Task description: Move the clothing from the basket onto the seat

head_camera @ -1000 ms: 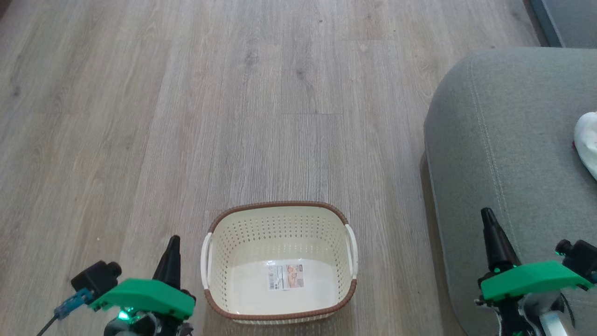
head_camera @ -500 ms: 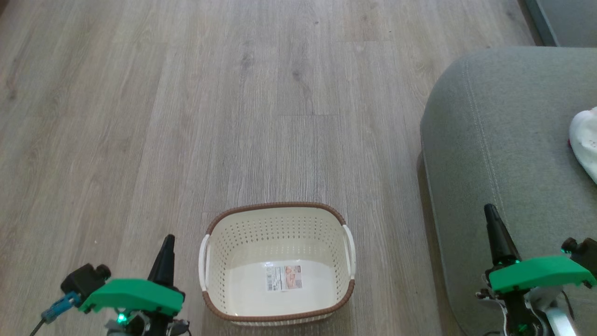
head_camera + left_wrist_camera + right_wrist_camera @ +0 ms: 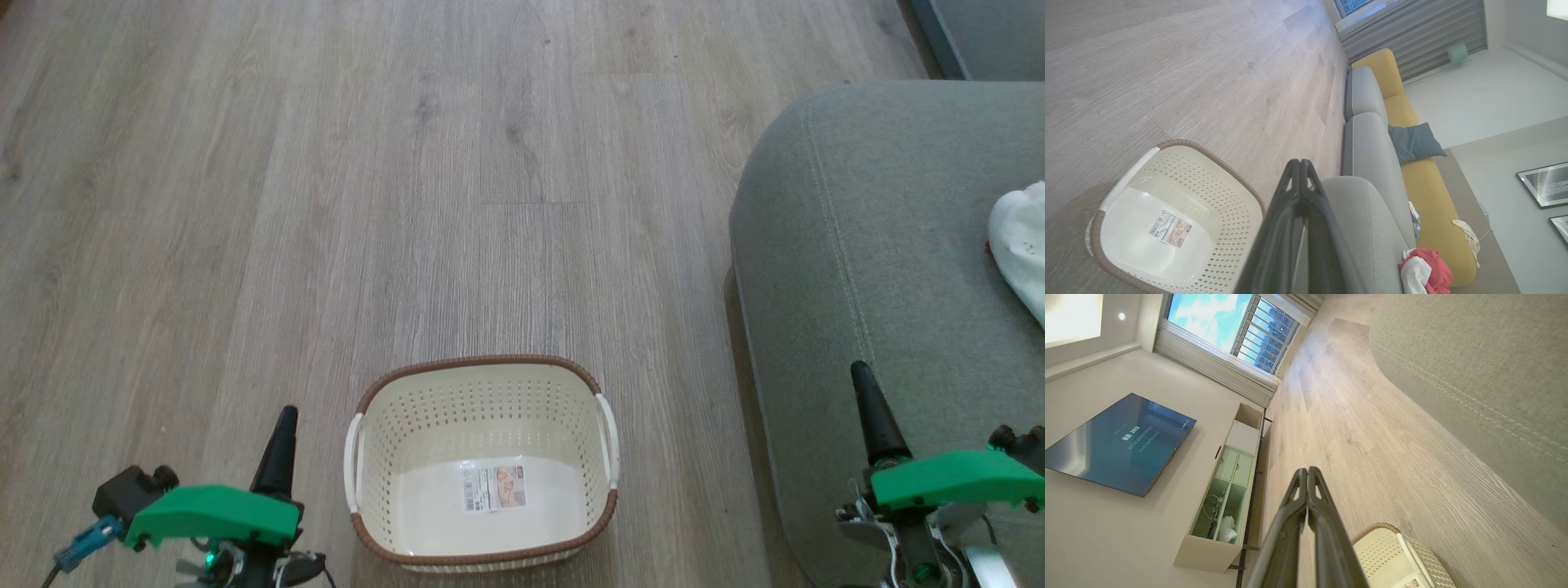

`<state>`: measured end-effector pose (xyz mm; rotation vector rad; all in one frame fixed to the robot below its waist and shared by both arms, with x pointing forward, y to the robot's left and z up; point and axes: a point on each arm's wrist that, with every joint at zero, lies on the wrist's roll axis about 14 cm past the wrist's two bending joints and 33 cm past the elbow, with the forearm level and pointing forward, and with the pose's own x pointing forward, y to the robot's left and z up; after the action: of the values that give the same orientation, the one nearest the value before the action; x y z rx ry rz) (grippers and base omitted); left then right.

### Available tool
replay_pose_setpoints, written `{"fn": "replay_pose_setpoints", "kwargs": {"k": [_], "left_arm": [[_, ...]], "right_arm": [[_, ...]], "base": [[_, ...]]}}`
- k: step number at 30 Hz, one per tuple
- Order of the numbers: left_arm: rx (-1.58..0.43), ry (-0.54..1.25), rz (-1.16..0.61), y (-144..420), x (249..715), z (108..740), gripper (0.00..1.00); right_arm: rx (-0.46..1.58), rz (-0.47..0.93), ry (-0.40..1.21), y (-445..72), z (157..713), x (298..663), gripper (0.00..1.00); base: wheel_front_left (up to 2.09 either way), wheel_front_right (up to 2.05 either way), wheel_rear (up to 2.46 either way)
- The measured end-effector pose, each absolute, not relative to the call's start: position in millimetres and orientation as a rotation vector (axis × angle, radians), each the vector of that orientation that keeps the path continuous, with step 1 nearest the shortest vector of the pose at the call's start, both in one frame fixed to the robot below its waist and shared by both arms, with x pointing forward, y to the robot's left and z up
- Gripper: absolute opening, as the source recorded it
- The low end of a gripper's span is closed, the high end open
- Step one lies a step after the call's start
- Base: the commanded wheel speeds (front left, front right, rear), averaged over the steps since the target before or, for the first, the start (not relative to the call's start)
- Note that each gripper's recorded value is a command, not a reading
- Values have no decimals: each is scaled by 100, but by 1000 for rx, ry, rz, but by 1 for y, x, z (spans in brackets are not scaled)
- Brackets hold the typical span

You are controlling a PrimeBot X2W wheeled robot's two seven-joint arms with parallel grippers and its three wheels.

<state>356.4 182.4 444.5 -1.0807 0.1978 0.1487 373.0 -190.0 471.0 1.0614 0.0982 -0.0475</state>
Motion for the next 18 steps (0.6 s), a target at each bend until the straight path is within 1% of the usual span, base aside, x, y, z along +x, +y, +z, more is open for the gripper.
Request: {"fn": "replay_pose_setpoints", "kwargs": {"k": [18], "left_arm": [[-1261,175,124,183,364,454,0]], "right_arm": [[1243,-71,87,-197,474,375,0]], "base": [[0,0,0]]}}
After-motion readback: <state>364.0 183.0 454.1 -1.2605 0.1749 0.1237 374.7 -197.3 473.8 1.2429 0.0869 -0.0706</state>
